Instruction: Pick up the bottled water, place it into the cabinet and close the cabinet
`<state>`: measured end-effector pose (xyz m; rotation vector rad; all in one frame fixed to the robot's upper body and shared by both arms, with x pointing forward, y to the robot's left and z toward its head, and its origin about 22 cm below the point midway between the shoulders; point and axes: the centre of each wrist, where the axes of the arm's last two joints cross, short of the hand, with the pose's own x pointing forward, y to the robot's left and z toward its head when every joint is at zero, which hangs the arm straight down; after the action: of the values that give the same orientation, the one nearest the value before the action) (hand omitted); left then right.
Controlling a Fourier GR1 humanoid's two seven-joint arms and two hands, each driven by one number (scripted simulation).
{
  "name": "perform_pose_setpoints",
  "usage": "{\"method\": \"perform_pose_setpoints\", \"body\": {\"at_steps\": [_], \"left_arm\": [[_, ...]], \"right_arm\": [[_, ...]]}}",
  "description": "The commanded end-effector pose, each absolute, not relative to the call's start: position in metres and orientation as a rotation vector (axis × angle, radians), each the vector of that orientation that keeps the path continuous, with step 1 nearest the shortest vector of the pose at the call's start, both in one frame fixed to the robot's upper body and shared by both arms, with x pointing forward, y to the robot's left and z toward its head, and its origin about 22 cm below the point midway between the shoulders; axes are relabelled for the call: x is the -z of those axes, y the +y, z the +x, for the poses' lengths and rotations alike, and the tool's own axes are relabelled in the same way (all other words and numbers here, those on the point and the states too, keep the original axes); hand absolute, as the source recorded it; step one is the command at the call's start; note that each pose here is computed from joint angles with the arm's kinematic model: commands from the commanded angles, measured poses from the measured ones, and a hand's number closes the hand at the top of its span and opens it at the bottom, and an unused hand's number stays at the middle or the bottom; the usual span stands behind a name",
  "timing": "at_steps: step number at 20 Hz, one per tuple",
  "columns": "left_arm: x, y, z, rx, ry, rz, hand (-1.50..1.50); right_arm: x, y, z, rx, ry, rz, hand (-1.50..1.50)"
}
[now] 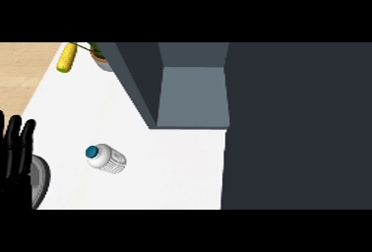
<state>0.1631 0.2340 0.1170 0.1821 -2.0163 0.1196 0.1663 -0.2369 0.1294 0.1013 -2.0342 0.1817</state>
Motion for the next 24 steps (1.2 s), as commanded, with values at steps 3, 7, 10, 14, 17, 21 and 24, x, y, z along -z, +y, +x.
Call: {"method": "perform_pose_setpoints", "body": {"at_steps": [3,7,10,14,17,21,24], "left_arm": [[-0.116,0.21,0.138,-0.211,-1.957,0.163,-1.5],[-0.134,0.215,0.125,-0.226,-1.941,0.169,-1.5],[-0.133,0.208,0.116,-0.229,-1.912,0.164,-1.5],[-0.132,0.201,0.096,-0.261,-1.882,0.185,-1.5],[-0.143,0.205,0.111,-0.252,-1.877,0.206,-1.5],[-0.115,0.208,0.12,-0.198,-1.818,0.254,-1.5],[-0.11,0.208,0.122,-0.189,-1.787,0.256,-1.5]], "right_arm": [[-0.153,-0.23,0.141,-0.243,-1.98,0.22,-1.5],[-0.151,-0.223,0.12,-0.247,-1.995,0.226,-1.5],[-0.146,-0.21,0.132,-0.243,-1.994,0.211,-1.5],[-0.162,-0.202,0.123,-0.218,-1.992,0.219,-1.5],[-0.168,-0.198,0.115,-0.246,-1.984,0.246,-1.5],[-0.171,-0.198,0.124,-0.214,-1.985,0.217,-1.5],[-0.172,-0.192,0.097,-0.213,-1.986,0.221,-1.5]]}}
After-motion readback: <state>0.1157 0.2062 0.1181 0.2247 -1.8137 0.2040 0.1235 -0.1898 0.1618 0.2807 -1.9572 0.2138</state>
